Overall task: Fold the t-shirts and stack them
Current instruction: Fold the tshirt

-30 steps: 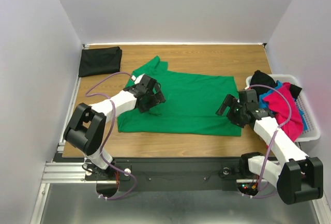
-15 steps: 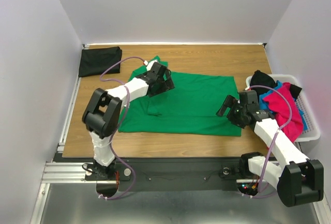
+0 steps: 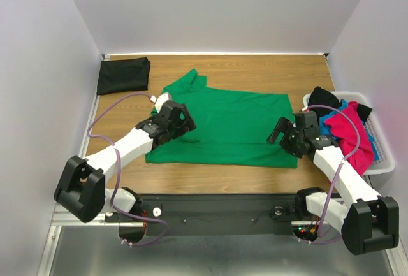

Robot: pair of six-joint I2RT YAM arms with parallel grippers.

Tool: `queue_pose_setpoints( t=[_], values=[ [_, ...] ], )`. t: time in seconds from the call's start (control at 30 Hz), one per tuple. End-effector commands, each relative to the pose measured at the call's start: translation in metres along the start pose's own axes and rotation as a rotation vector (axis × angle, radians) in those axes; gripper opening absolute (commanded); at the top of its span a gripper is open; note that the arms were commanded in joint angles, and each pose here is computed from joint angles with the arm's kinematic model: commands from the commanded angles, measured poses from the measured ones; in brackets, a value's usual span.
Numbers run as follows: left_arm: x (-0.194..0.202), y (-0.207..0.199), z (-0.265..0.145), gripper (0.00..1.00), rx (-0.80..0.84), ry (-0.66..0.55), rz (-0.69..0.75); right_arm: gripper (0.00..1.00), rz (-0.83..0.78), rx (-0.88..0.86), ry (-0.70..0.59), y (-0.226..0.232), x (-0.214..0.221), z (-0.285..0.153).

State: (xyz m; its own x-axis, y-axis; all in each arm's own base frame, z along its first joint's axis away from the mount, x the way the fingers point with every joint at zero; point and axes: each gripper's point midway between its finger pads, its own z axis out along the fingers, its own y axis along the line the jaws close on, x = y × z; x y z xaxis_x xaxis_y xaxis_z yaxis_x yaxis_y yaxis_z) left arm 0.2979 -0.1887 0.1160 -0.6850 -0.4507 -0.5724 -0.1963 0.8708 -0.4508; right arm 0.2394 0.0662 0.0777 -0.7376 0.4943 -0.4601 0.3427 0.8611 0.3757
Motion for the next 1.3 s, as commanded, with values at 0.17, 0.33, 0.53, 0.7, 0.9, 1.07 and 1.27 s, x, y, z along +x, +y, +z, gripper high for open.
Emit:
queue_pose_setpoints(
  t=[0.17,0.33,0.53,0.7,0.9,1.07,1.27],
  values=[
    [0.028,-0.003,0.033,0.99,0.014,0.086,-0.013,1.00,-0.020,0.000,-0.030,0.000,-0.004,-0.002],
    [0.036,-0.003,0.055,0.98,-0.015,0.121,0.006,1.00,-0.017,0.007,-0.032,-0.002,-0.005,-0.001],
    [0.030,-0.022,0.061,0.98,0.028,0.125,0.005,1.00,-0.017,0.008,-0.034,-0.001,-0.005,-0.001],
    [0.016,-0.036,0.060,0.98,0.051,0.099,0.024,1.00,-0.018,0.010,-0.026,-0.002,-0.004,0.000],
    [0.023,-0.044,0.087,0.98,0.040,0.147,0.071,1.00,-0.020,0.011,-0.025,-0.002,-0.003,0.000],
    [0.020,-0.057,0.102,0.98,0.059,0.159,0.113,1.00,-0.021,0.010,-0.026,-0.002,-0.004,0.000],
    [-0.018,-0.094,0.084,0.98,0.137,0.072,0.146,1.00,-0.021,0.011,-0.025,-0.002,-0.003,0.000]
  ],
)
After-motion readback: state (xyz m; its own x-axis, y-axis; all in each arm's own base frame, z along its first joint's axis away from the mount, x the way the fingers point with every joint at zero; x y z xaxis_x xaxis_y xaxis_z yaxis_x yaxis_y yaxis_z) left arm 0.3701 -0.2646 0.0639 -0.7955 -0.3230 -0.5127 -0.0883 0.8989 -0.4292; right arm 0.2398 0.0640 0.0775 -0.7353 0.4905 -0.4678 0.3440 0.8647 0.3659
